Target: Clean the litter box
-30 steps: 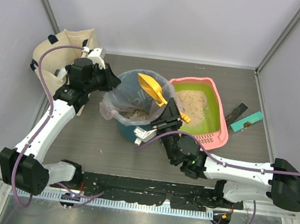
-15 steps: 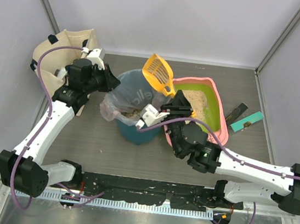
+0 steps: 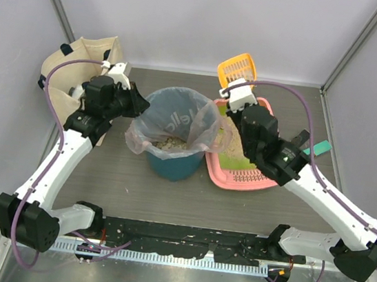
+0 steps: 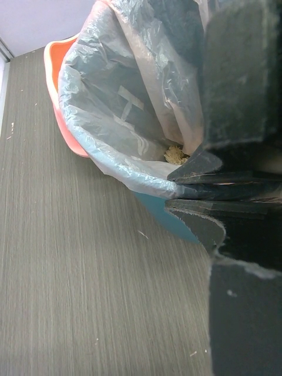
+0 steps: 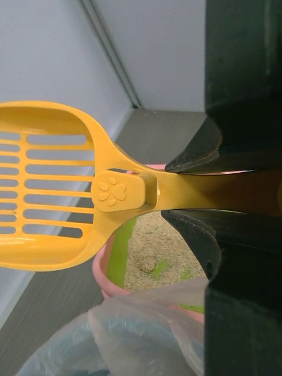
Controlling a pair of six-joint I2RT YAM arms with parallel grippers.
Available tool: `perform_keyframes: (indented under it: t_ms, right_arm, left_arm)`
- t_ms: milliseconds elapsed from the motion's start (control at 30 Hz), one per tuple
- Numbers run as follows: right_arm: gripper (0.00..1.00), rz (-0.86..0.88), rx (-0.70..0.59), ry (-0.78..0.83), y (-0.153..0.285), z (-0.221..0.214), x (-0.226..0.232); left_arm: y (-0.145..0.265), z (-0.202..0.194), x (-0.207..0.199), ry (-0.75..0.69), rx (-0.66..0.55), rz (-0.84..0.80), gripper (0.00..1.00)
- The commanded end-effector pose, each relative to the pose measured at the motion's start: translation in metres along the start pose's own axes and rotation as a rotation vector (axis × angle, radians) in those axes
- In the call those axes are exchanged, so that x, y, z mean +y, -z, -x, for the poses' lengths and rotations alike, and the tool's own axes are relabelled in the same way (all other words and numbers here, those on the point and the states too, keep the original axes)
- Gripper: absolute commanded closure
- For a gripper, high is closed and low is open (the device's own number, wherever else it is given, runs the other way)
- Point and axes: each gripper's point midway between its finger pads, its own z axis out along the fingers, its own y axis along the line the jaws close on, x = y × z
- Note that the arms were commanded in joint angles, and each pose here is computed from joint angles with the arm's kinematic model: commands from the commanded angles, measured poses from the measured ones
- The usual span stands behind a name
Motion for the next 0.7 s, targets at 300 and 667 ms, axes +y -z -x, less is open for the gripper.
perform_keyframes:
  t_ms: [300, 667]
  right_arm:
    - [0.99, 0.205, 0.542, -0.502, 0.008, -0.129, 0.019]
    - [0.99, 0.252, 0.755, -0.590, 0.038, -0.163, 0.037]
  left_arm:
    - [0.022, 0.047, -0.009, -0.077, -0.196, 0.002, 0.77]
    - [0.038, 0.059, -0.007, -0.126, -0.244, 0.039, 0.26]
